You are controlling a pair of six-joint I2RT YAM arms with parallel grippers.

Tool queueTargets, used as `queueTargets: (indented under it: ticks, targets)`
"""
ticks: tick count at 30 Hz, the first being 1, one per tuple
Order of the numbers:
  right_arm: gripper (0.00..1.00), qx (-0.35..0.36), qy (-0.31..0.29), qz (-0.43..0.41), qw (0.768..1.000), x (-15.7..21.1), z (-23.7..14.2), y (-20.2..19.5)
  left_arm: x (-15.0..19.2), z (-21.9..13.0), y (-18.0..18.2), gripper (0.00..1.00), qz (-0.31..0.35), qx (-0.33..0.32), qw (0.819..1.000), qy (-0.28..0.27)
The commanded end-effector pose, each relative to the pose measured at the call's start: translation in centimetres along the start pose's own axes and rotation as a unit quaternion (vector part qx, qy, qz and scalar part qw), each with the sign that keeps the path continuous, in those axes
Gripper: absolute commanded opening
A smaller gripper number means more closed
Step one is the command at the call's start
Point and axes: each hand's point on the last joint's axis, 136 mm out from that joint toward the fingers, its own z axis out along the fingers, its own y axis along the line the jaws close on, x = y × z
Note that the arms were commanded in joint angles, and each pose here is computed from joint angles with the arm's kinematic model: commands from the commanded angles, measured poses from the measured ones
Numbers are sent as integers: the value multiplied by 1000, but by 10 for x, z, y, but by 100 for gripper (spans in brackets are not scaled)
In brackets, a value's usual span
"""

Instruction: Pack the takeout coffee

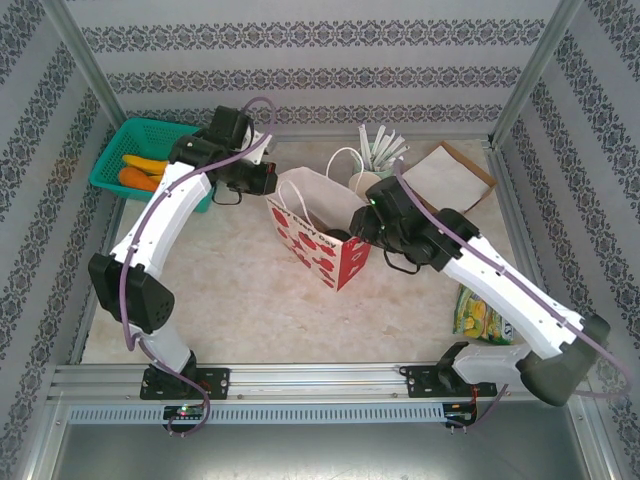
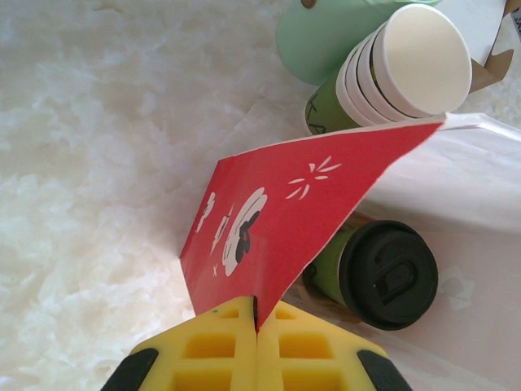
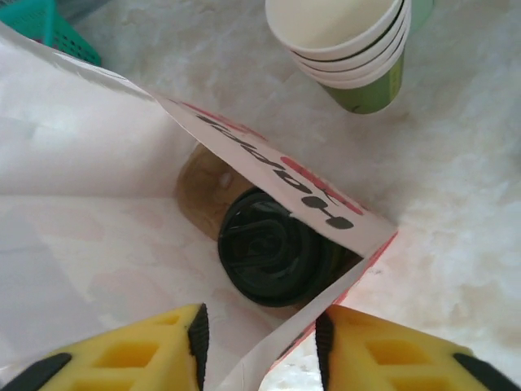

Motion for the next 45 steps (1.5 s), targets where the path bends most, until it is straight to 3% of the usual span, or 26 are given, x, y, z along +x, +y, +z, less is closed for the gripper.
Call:
queueTargets:
  ticks: [1,11,19,32,40,45]
  targets:
    - [32,31,20,-23,999,-3,-5,-2,0,-22,-9,0,-40,8,999,-28]
    - [0,33,88,-150,984,-10,1,24,38,-45,-10,8,-154,16,987,-51]
    - [0,17,150,-234,960,-14,16,43,60,-66,-9,13,-166,2,985,-49]
    - [0,37,150,-266,951,-49,36,46,90,-56,-31,10,-225,88,970,-24]
    - [0,45,158,-262,951,-53,46,44,92,-47,-17,18,-218,51,974,-24]
    - [10,50,149,-260,953,-56,41,42,89,-45,-4,28,-204,10,979,-21]
